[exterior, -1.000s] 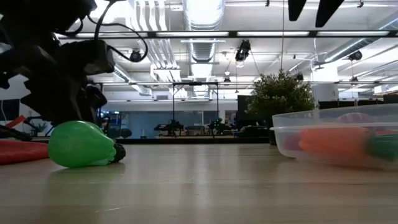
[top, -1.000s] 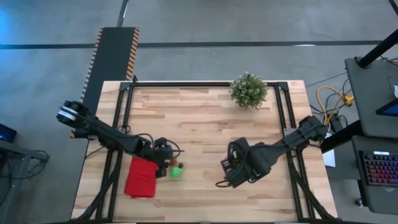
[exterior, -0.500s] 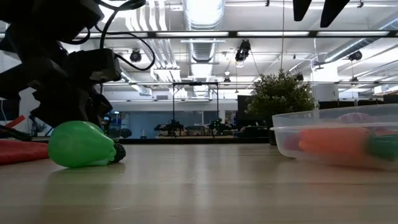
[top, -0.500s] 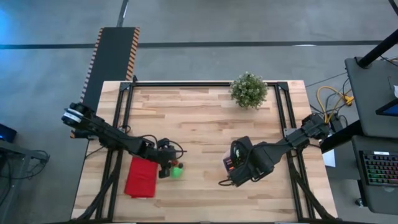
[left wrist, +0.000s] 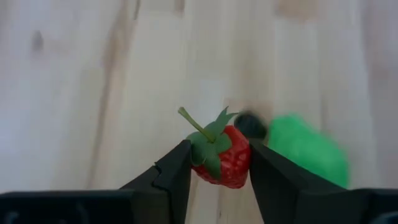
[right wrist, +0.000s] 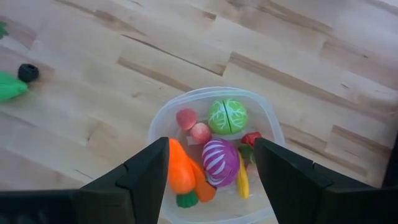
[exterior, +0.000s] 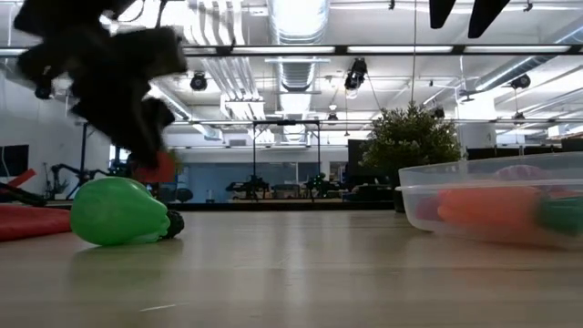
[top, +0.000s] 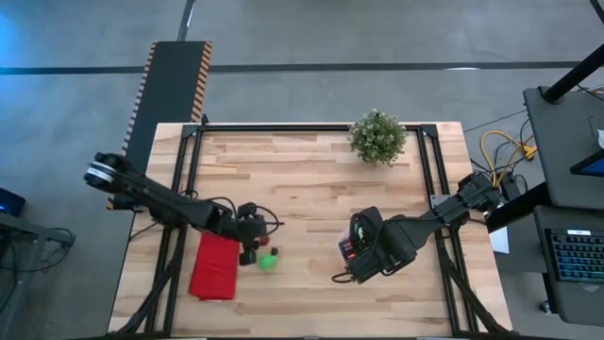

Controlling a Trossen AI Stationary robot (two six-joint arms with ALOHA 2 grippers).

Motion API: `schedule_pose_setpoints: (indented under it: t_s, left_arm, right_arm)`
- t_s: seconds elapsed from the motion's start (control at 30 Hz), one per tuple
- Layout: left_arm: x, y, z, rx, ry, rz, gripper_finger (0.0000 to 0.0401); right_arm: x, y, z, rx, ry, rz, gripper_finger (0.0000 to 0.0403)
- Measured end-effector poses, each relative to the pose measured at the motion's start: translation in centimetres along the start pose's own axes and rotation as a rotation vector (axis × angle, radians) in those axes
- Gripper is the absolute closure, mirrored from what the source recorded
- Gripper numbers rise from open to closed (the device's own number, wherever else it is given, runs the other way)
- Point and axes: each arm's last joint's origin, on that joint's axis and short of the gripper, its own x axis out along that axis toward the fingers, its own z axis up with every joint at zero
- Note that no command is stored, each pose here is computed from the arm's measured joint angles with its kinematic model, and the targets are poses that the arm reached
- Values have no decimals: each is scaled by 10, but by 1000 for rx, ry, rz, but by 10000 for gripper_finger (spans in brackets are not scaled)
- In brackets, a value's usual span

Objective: Pick and placing Produce into tupperware
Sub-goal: Put the red strawberry into the transparent bin

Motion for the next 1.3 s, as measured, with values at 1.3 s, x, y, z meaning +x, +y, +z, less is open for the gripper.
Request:
schedule_pose_setpoints:
  t_s: [1.3]
  left_arm:
    - [123,-13,232,319,-278,-306,264]
  right_arm:
    - [-44,-95,-74,77,245,37,174]
